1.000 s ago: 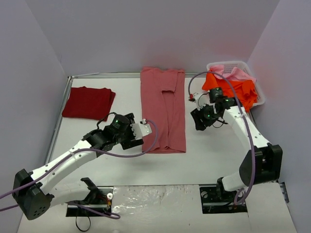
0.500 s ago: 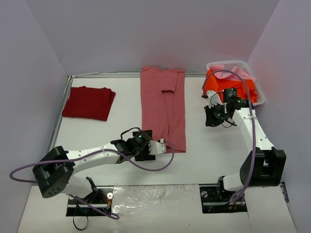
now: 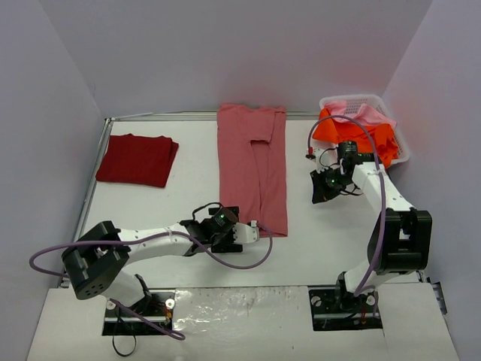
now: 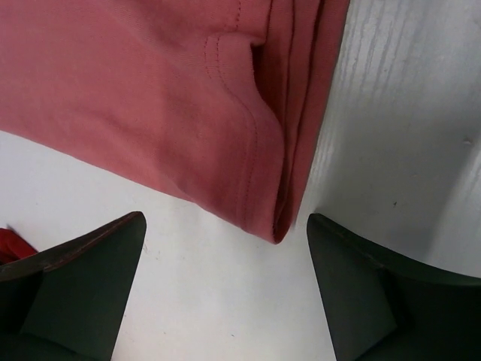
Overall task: Fold and stack the t-shirts
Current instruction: Grab the bottom of the folded rectangular tshirt with both arms
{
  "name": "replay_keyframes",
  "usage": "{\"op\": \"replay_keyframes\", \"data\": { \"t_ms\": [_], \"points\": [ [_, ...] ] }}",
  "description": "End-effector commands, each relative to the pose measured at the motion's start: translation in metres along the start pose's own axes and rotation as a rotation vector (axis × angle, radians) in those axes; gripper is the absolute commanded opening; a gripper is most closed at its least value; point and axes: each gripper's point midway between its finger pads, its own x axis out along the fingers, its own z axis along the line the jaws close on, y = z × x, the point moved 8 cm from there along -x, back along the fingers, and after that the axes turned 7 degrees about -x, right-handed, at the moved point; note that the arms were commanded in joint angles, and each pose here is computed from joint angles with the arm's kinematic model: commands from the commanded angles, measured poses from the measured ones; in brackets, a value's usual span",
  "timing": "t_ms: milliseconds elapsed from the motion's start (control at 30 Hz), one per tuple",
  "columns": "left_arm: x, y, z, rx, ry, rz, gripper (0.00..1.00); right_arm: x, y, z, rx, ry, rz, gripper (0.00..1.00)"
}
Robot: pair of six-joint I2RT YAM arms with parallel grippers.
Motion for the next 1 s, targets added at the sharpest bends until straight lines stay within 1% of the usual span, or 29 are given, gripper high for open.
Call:
{"op": "replay_keyframes", "data": {
  "t_ms": [0, 133, 233, 267, 367, 400, 500, 600, 633, 733, 767, 867, 967],
  "points": [
    [0.002, 0.001, 0.0, 0.008, -0.007, 0.021, 0.89, -0.002, 0.001, 0.007, -0.008, -0.027, 0.002, 0.0],
    [0.003, 0.001, -0.001, 0.009, 0.002, 0.036, 0.82, -0.002, 0.002, 0.006, -0.009, -0.028, 0.003, 0.0],
    [0.004, 0.001, -0.001, 0.01, 0.003, 0.04, 0.75, 0.0, 0.002, 0.006, -0.007, -0.034, 0.005, 0.0],
    [0.005, 0.001, -0.001, 0.011, 0.005, 0.044, 0.67, 0.0, 0.002, 0.006, -0.007, -0.035, 0.006, 0.0],
    [0.007, 0.003, -0.003, 0.016, 0.023, 0.063, 0.54, -0.001, 0.002, 0.006, -0.011, -0.033, 0.003, 0.0],
    [0.008, 0.003, -0.003, 0.017, 0.028, 0.065, 0.45, 0.0, 0.002, 0.007, -0.011, -0.035, 0.004, 0.0],
    [0.008, 0.005, -0.007, 0.016, 0.064, 0.063, 0.33, -0.001, 0.002, 0.007, -0.012, -0.031, 0.002, 0.0],
    [0.009, 0.007, -0.008, 0.007, 0.087, 0.065, 0.24, -0.001, 0.002, 0.007, -0.018, -0.026, 0.006, 0.0],
    [0.009, 0.007, -0.008, 0.004, 0.101, 0.071, 0.16, -0.002, 0.001, 0.006, -0.022, -0.023, 0.005, 0.0],
    [0.01, 0.007, -0.011, -0.008, 0.148, 0.065, 0.04, -0.005, -0.001, 0.007, -0.041, -0.01, -0.003, 0.0],
    [0.01, 0.006, -0.012, -0.015, 0.175, 0.053, 0.03, -0.008, -0.004, 0.007, -0.058, -0.003, -0.013, 0.0],
    [0.011, 0.008, -0.009, -0.04, 0.208, 0.047, 0.02, -0.017, -0.013, 0.008, -0.113, 0.017, -0.049, 0.0],
    [0.009, 0.012, 0.003, -0.103, 0.232, 0.045, 0.02, -0.023, -0.019, 0.006, -0.146, 0.03, -0.068, 0.0]
  ]
}}
